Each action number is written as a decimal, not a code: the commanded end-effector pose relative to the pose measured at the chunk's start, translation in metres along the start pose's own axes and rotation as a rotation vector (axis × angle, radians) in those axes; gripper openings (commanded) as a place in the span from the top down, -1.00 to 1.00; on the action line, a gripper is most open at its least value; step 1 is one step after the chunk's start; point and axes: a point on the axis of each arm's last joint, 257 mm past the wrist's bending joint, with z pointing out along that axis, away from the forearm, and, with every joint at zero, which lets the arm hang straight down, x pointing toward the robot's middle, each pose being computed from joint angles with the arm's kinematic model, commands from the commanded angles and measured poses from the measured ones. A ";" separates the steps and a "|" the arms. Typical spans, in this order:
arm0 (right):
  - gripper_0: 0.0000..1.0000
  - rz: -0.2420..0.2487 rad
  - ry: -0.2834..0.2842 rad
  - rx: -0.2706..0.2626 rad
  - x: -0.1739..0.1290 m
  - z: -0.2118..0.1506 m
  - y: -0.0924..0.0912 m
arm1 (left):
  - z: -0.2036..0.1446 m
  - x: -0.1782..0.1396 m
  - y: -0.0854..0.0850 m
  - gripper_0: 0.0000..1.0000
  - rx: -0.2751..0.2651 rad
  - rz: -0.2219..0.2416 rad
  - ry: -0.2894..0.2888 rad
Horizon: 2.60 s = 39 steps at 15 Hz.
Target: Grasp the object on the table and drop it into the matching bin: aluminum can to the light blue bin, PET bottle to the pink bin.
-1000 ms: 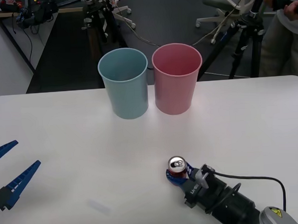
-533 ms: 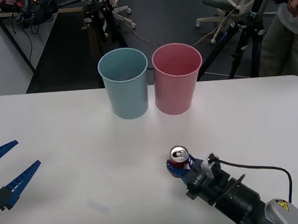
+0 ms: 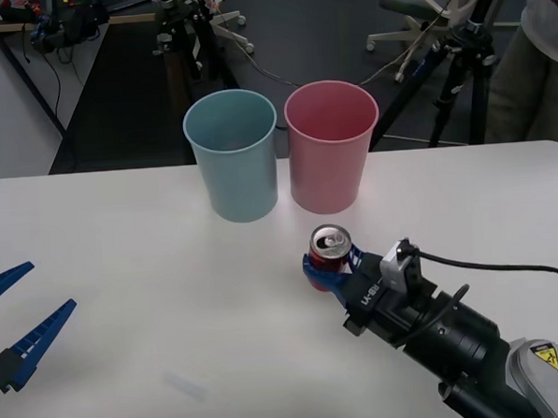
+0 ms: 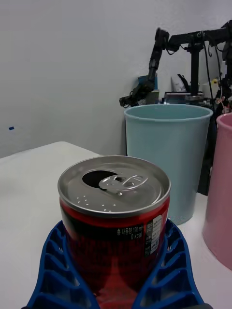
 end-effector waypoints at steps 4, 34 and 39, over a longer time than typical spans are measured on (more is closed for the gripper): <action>1.00 0.016 -0.075 -0.029 -0.055 0.028 -0.002 | 0.000 0.000 0.000 -1.00 0.000 0.000 0.000; 1.00 0.022 -0.073 0.263 -0.108 0.278 -0.102 | 0.000 0.000 0.000 -1.00 0.000 0.000 0.000; -1.00 0.026 -0.056 0.265 -0.099 0.277 -0.103 | 0.000 0.000 0.000 -1.00 0.000 0.000 0.000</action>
